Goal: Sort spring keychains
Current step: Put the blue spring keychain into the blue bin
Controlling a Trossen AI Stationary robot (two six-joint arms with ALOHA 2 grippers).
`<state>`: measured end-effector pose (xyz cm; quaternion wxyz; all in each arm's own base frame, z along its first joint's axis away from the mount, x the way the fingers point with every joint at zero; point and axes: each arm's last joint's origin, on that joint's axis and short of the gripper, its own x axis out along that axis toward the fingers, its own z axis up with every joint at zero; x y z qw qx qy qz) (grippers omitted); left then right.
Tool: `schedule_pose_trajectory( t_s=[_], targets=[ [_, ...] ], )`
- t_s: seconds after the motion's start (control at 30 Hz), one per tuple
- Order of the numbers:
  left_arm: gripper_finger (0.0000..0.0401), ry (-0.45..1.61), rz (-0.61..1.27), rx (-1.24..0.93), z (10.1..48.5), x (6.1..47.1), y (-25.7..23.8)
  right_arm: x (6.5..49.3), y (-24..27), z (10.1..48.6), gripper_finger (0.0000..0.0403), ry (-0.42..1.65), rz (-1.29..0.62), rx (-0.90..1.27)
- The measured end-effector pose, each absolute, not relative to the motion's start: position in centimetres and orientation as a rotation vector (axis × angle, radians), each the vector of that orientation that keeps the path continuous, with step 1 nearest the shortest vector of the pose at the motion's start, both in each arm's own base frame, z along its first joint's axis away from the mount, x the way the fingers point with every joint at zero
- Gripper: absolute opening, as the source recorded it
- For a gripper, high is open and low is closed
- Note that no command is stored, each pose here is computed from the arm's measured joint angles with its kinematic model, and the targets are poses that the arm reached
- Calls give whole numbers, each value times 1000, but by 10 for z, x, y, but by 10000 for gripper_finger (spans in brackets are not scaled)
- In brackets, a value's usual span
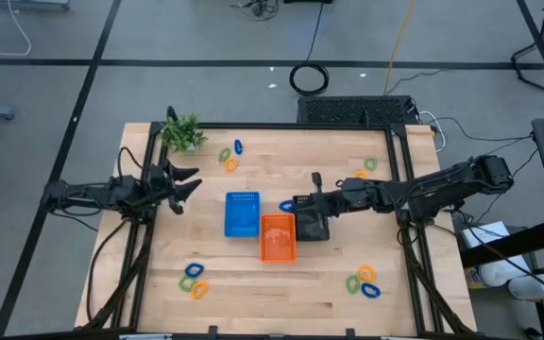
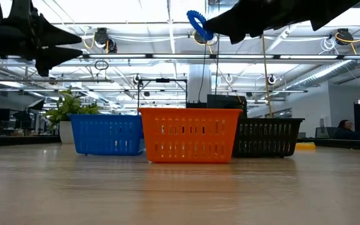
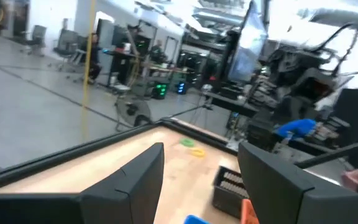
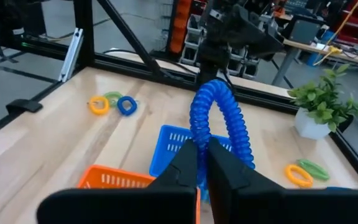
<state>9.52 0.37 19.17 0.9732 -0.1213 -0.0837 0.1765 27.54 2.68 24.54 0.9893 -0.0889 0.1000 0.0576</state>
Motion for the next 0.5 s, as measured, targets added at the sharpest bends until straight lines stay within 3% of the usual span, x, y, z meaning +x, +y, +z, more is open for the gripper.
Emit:
schedule_pose_trajectory(
  t_s=[0.2,0.5],
  targets=[
    [214,-163,327,-145,196,110,1,276,28,247,2,185,112,-108],
    [214,82,295,148,225,174,-8,287,33,242,2,123,114,-11]
  ],
)
